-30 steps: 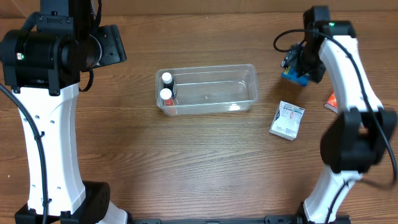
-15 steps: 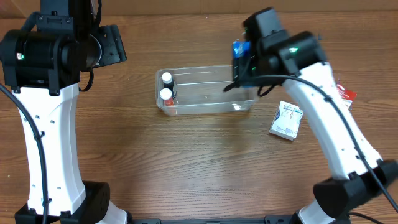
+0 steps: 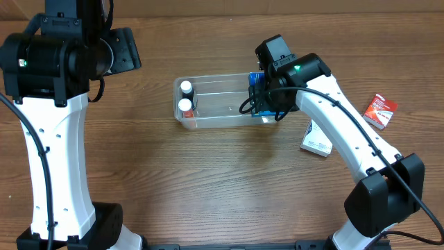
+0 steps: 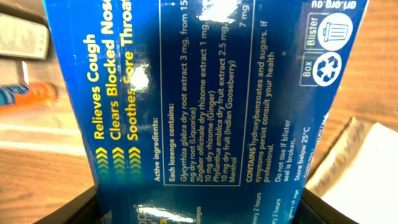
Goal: Pack container
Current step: 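Carry the blue box with the right gripper into the container's right end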
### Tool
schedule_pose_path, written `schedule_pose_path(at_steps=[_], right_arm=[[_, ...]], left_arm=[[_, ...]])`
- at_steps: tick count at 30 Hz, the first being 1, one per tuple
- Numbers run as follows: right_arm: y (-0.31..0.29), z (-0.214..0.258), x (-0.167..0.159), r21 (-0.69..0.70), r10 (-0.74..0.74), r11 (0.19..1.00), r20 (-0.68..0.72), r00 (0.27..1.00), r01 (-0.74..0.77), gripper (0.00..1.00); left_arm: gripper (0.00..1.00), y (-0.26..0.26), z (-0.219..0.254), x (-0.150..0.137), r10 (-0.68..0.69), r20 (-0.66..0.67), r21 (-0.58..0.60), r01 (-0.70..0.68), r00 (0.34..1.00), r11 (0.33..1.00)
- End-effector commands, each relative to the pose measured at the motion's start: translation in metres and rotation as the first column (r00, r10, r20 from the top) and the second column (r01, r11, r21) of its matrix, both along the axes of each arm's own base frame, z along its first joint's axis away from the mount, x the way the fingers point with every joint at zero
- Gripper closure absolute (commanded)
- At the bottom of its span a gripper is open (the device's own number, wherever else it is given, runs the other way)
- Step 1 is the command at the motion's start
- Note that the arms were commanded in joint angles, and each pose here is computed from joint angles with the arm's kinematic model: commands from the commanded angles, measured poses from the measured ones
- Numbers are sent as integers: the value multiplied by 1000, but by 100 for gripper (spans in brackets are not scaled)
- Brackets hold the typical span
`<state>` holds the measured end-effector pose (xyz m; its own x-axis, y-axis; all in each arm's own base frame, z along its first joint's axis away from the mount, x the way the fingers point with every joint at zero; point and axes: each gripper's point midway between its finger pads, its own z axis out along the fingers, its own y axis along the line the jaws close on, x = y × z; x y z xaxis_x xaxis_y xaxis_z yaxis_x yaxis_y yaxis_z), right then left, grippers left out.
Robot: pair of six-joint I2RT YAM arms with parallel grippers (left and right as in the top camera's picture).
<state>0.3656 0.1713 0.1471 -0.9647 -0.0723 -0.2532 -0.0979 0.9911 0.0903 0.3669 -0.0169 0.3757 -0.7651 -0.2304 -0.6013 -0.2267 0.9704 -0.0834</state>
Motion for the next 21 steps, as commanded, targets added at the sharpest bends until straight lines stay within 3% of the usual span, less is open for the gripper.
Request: schedule_pose_path(at_steps=[1,21], right_arm=[[6,2,8,18,26,999,35,999,-27,27],[1,-56,19,-72,7,997,-60,998,-11,27]], left_arm=[[28,-1,-1,2,1,0,-2,-1,1000,1000],[28,-1,-1,2,0,0,-2,0,1000,1000]])
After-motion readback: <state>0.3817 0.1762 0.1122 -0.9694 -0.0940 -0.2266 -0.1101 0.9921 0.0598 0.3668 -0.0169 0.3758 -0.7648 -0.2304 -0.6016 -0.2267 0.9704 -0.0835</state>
